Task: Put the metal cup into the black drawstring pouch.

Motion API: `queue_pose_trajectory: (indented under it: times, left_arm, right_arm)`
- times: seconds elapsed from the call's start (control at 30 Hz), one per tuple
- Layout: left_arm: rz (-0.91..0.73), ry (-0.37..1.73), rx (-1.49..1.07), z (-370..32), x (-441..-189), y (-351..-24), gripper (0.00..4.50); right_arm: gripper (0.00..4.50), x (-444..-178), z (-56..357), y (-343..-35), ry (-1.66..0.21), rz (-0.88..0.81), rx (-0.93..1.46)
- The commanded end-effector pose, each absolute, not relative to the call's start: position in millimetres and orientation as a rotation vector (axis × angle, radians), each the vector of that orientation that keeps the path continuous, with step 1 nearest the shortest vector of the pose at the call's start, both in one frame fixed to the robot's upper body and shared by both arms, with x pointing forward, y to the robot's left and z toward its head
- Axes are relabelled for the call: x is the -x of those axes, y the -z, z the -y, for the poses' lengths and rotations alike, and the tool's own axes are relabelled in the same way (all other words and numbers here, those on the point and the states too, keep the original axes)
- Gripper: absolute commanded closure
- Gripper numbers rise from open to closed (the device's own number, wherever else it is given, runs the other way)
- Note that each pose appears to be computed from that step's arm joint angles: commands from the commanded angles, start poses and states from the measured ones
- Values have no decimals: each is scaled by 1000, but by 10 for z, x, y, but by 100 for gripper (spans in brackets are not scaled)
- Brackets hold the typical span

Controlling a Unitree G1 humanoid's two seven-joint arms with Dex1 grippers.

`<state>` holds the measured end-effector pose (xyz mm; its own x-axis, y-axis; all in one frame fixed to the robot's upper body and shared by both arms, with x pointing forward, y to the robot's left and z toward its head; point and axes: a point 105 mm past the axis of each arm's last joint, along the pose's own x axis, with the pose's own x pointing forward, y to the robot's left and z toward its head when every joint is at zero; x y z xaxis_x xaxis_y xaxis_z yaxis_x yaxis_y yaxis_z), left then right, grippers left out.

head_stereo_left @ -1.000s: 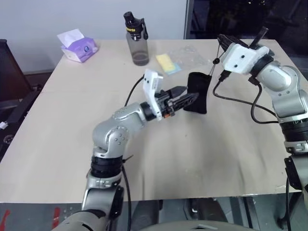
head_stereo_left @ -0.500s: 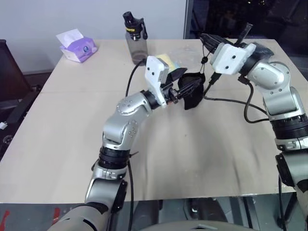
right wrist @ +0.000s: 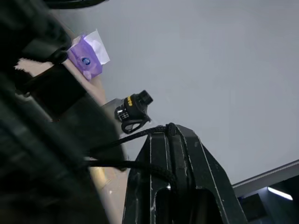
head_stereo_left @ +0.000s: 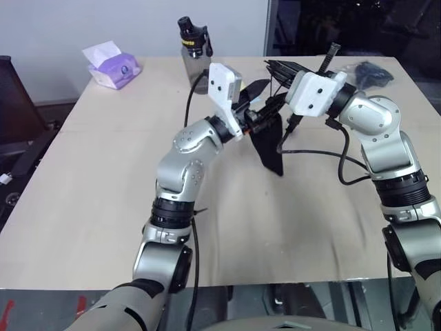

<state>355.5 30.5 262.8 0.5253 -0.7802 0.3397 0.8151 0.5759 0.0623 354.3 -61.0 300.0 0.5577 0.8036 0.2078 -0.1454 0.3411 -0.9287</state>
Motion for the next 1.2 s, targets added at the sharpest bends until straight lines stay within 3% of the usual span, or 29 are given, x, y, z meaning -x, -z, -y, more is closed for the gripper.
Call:
queue_pose_trajectory:
  times: [0.03,0.1,0.13,0.4,0.83,1.03,1.2]
  left_arm:
    - [404,978,103,-302,-3487,-2759,336]
    - [388,992,93,-278,-3469,-2713,430]
    - [374,999,83,-264,-3464,-2676,445]
    - [269,1025,41,-208,-3466,-2431,445]
    - [228,980,50,-277,-3536,-2322,445]
    - [152,972,19,-301,-3561,-2081,445]
    - [185,967,37,-305,-3567,-2134,445]
  right_arm:
    - [450,-3451,598,-3125,-688,811,1036]
    - [450,-3453,601,-3138,-684,814,1032]
    - [450,-3452,601,-3160,-678,819,1024]
    - [450,-3412,624,-3506,-571,927,908]
    - [450,-3322,781,-3988,-384,1092,736]
    - [450,-3166,974,-4368,-208,1242,622]
    - [450,-3183,959,-4379,-213,1245,614]
